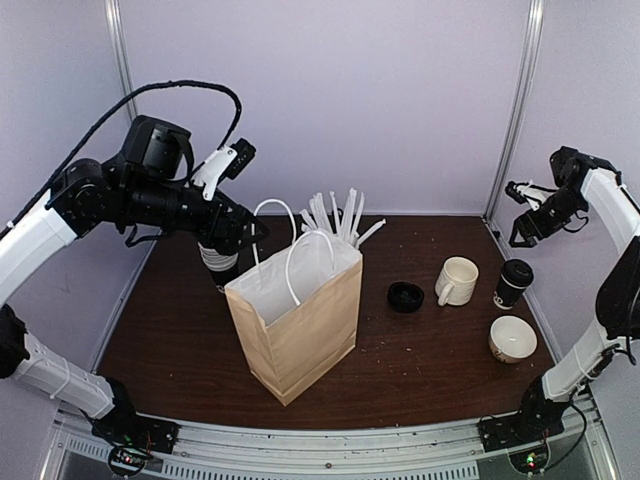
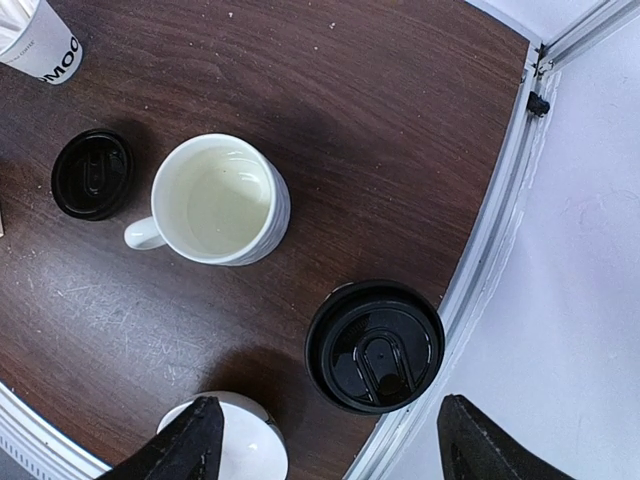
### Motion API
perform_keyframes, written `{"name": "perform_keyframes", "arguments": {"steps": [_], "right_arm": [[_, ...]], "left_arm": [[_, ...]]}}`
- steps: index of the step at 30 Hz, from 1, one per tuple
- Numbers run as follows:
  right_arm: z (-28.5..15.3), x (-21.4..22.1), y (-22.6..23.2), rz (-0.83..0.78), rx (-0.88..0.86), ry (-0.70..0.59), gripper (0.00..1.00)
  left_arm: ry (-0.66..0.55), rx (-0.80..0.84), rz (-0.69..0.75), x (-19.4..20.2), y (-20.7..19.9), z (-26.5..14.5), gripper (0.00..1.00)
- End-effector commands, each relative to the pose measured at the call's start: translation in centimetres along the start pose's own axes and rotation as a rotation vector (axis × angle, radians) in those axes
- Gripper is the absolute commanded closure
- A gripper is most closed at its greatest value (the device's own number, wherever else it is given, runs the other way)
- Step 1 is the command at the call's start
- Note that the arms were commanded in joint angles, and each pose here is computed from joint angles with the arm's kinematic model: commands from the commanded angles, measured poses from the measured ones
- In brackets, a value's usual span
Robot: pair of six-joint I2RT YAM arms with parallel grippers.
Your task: Pack the takeout coffee
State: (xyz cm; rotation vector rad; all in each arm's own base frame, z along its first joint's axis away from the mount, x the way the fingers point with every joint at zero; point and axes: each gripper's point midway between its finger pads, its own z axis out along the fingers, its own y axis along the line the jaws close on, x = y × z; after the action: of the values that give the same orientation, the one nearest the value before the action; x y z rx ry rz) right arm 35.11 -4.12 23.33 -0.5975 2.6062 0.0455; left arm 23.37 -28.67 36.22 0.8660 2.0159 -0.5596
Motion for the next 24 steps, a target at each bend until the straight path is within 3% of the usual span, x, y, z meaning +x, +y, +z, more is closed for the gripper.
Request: {"name": "perform_keyframes", "arguments": {"steps": [1,6,12,14,18,22,24], "right_arm": [[-0.2,0.2,-0.3,-0.002,0.018,0.012,0.23],[0.6,0.3,-0.1,0.02,-0.004,0.011,0.24],[0.9,0.3,0.5,0.032,-0.034,-0.005,0.26],[0.9,0.4,0.6,0.026,-0.033,-0.003,0.26],[0.6,0.7,0.5,0.02,-0.014,0.003,0.26],[0.4,1.2,-0.1,0.004,0.01,0.033,0.26],[0.3,1.7,-0.4,-0.009,0.026,0.059,0.26]], "left_arm": [[0.161,-0.055,-0.11,3.9,0.9,1.3,0.22],[0.228,-0.039,-0.123,5.3,0.6,1.9,0.34],[0.305,-0.031,-0.11,6.5,0.4,3.1,0.61],[0.314,-0.003,-0.1,6.5,0.0,3.3,0.7],[0.327,0.023,-0.077,6.4,-0.5,3.8,0.78],[0.323,0.07,-0.018,5.8,-1.1,4.2,0.97],[0.316,0.095,0.02,5.4,-1.4,4.4,1.0]]}}
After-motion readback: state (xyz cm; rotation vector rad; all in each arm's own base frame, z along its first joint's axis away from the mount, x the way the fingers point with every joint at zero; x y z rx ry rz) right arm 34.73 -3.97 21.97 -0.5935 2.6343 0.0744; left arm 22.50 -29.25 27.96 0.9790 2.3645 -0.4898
